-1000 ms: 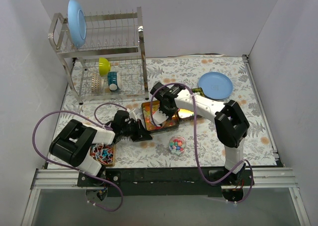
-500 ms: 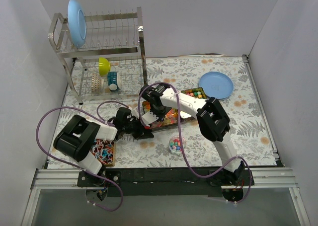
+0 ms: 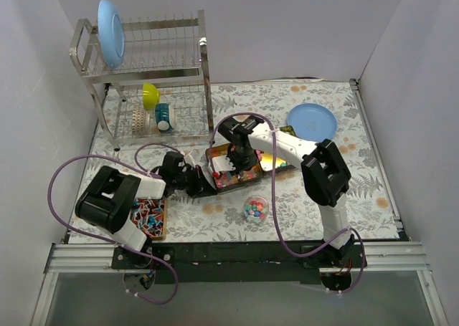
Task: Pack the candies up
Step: Scoop the fake candies from the storage box.
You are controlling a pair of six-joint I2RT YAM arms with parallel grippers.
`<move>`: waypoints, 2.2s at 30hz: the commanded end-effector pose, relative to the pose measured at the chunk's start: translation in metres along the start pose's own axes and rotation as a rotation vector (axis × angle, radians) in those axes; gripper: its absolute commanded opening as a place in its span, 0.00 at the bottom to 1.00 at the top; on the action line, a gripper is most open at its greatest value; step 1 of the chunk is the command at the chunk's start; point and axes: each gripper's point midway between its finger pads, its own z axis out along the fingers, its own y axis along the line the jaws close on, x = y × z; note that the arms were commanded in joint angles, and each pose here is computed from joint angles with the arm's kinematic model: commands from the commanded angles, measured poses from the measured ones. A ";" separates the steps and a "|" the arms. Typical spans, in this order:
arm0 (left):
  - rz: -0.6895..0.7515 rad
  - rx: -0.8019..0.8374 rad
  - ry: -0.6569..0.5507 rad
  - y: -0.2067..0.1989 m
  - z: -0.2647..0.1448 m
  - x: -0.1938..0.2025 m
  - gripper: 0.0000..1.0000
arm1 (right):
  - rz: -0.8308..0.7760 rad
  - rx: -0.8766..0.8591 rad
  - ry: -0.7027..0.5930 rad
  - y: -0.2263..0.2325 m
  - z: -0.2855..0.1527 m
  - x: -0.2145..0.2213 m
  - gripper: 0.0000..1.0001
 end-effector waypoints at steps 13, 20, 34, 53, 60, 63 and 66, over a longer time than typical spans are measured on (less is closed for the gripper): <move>0.240 0.111 -0.028 -0.042 -0.023 -0.027 0.00 | 0.126 0.023 -0.471 0.008 -0.013 -0.021 0.01; 0.264 0.154 -0.011 -0.055 -0.035 -0.028 0.00 | 0.171 0.021 -0.506 0.009 -0.018 -0.009 0.01; 0.347 0.186 -0.056 -0.078 -0.052 -0.060 0.00 | 0.326 0.095 -0.571 0.009 -0.023 0.014 0.01; 0.376 0.211 -0.102 -0.100 -0.073 -0.111 0.08 | 0.533 0.309 -0.781 -0.005 -0.051 0.022 0.01; 0.380 0.185 -0.129 -0.092 -0.078 -0.122 0.16 | 0.528 0.397 -0.751 -0.003 -0.088 0.030 0.01; 0.373 0.161 -0.151 -0.086 -0.077 -0.131 0.19 | 0.484 0.389 -0.688 0.011 -0.106 0.040 0.01; 0.360 0.140 -0.169 -0.077 -0.076 -0.140 0.20 | 0.475 0.329 -0.639 0.038 -0.114 0.051 0.01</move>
